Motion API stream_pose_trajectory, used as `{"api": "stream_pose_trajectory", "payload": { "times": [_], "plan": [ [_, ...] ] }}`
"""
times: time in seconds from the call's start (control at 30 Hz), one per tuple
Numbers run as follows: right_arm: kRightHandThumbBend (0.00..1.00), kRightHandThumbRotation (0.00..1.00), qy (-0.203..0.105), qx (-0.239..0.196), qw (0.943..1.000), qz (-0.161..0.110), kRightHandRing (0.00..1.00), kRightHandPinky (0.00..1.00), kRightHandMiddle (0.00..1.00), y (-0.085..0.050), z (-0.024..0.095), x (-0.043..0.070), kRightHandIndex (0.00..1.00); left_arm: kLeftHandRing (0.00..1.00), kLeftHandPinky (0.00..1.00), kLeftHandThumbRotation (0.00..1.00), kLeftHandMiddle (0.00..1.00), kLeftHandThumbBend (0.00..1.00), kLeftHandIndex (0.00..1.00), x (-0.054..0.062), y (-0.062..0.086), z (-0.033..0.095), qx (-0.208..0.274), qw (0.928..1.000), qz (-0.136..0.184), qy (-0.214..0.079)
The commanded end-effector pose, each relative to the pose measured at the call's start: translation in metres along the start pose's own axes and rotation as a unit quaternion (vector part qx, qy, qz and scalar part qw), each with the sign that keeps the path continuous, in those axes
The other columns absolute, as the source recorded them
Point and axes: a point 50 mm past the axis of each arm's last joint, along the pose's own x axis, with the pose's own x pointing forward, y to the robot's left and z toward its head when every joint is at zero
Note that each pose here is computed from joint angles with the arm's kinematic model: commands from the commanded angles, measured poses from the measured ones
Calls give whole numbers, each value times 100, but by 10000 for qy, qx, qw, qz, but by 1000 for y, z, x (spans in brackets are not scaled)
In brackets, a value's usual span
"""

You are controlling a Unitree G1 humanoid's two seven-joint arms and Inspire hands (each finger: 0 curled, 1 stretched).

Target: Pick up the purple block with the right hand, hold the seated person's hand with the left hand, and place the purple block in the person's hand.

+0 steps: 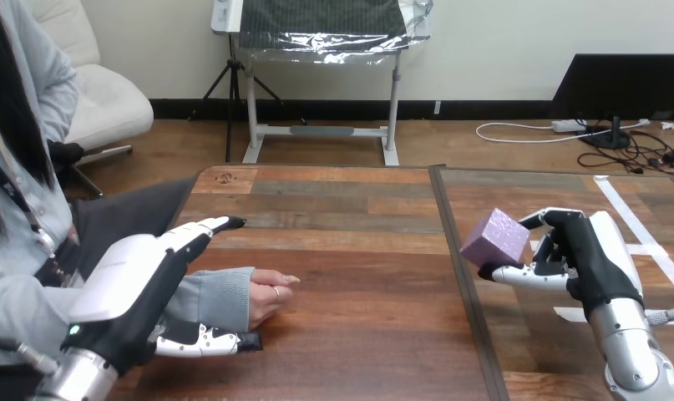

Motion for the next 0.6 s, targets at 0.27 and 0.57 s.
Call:
{"api": "stream_pose_trajectory", "payload": {
  "times": [0.27, 0.57],
  "plan": [
    [32, 14, -755, 331, 9962, -291, 8, 4, 13, -8, 37, 15, 16, 85, 81, 33, 85, 100, 83, 22, 16, -7, 514, 9985, 66, -150],
    [31, 16, -811, 344, 9957, -296, 8, 4, 13, -7, 40, 15, 16, 83, 80, 36, 82, 100, 81, 27, 15, -14, 818, 9966, 5, -111]
  ]
}}
